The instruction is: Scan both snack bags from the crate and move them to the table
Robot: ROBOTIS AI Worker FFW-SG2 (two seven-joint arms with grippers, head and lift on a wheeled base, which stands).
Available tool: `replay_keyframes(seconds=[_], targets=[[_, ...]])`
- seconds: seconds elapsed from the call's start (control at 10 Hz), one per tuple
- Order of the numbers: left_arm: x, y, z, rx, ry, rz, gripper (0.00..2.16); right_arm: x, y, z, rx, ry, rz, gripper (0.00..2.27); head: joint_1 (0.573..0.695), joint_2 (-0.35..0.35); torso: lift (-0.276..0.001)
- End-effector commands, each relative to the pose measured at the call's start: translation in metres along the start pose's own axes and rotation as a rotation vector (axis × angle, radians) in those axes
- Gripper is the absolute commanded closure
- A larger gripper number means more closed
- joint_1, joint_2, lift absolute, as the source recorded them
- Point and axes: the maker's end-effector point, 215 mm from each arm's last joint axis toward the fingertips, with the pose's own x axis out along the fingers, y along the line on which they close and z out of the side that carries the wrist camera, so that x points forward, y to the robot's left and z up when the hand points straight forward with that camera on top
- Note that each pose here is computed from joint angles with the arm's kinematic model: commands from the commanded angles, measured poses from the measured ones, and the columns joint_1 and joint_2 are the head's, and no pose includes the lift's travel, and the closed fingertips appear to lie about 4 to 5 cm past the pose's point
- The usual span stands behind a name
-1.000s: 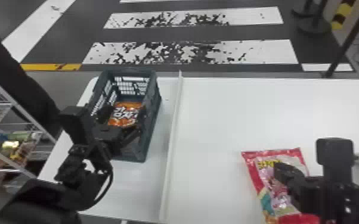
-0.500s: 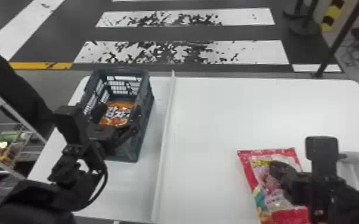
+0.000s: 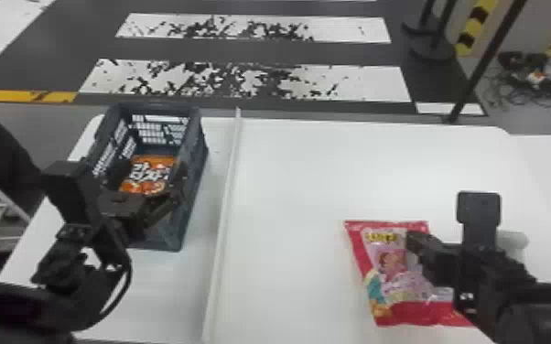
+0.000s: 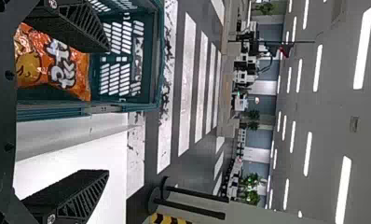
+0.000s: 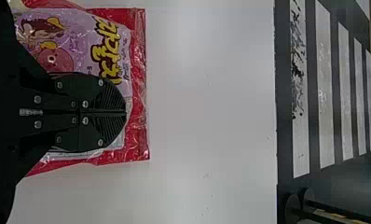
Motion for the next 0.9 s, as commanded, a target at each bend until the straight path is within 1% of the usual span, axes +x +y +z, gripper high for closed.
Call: replay_keyframes(seconds=[0.0,0.2,0.4,0.5,0.6,0.8], targets=[[0.001,-0.004,0.000,-0.001,-0.001,-0.007,0.07,-0.007,-0.011,0.002,0.034,-0.011,-0.007,2.25,0.695,-0.003,-0.087],[0.002,-0.008,0.004,-0.004,-0.010,-0.012,0.07,-0.041,-0.015,0.024,0.043,-0.085,-0.022,2.25,0.695,-0.031,-0.087],[0.001,-0.009,0.006,-0.006,-0.014,-0.013,0.07,-0.082,-0.005,0.022,0.070,-0.118,-0.002,2.25,0.695,-0.042,-0.087],[0.001,-0.009,0.005,-0.007,-0.013,-0.011,0.07,-0.095,0.000,0.011,0.103,-0.110,0.022,2.25,0.695,-0.040,-0.087],[0.001,-0.010,0.005,-0.009,-0.013,-0.012,0.07,-0.100,0.005,0.003,0.112,-0.109,0.037,2.25,0.695,-0.035,-0.087],[0.000,-0.015,0.006,-0.012,-0.023,-0.021,0.07,-0.090,0.010,-0.011,0.141,-0.103,0.053,2.25,0.695,-0.025,-0.087]])
